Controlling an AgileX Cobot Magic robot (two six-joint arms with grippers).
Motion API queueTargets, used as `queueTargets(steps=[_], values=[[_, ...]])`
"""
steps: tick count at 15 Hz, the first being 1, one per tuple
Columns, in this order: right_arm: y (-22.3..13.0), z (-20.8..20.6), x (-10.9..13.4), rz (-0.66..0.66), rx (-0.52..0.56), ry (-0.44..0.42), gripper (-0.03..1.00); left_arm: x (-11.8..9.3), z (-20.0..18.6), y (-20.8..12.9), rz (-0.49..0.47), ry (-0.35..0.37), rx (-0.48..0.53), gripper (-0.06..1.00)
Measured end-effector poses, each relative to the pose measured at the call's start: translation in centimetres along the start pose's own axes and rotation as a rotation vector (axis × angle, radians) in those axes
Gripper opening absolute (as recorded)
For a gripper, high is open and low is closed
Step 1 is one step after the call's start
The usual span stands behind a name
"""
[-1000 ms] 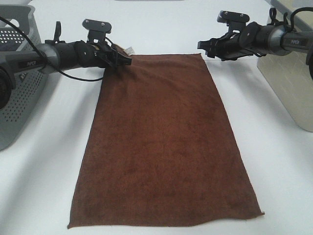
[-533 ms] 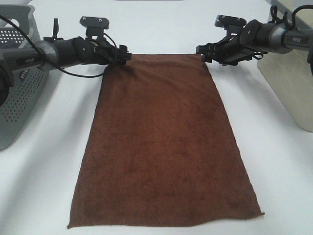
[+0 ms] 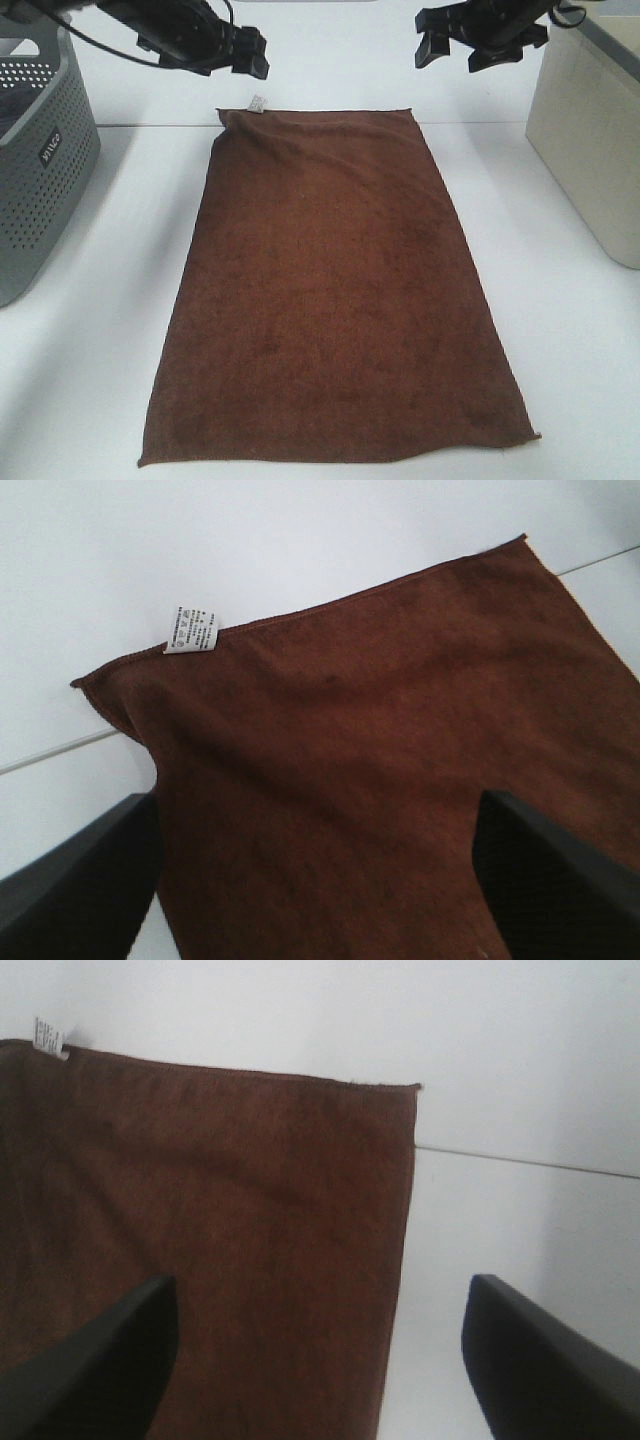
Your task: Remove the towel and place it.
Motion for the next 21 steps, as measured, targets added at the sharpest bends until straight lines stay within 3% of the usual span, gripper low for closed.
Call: queueTargets(steps=[3,7,10,13,15,17,20,21], values=[[1.7,-7.7,1.7,-0.063,0.008,-0.027,0.76,1.2,-6.9,2.3,-0.038,0.043,0.052,0.78],[2.7,-15.3,-0.4,0.065,0.033,-0.069,0.76,7.7,-16.2,2.2,-0.136,0.201,0.114,0.88],[1.9,-17.4,-0.5,0.075,0.083,-0.115,0.76,8.3,-19.0,1.2,-0.170,0.205,0.185,0.90],[2.0,-20.3,-0.7,0.052,0.039,-0.174,0.76,10.5,-22.3,0.0,-0.187,0.284,0.218,0.90],[1.2,-24.0,0.2,0.045,0.000,-0.169,0.76,12.0,-25.3,-1.5,-0.226,0.316,0.211,0.90],[-0.4,-25.8,0.3,0.054,0.009,-0.168,0.76,11.5,-26.4,-2.7,-0.231,0.314,0.224,0.89],[-4.5,-30.1,0.7,0.060,0.014,-0.164,0.76,8.4,-29.3,-5.5,-0.251,0.310,0.211,0.89],[-7.2,-32.3,0.7,0.059,0.012,-0.164,0.76,6.4,-31.8,-6.9,-0.254,0.323,0.184,0.89]])
Point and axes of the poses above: a point on each arm's last joint axis where the gripper is mounted, z pointing out along that axis toward the gripper, x along the wrist's bending axis when the last joint is at zero, y = z × x, the point moved 6 cm from there along z, pointing out along that axis toward the gripper, and after that the axes turned 15 degrees about z, right-handed, at the moved point
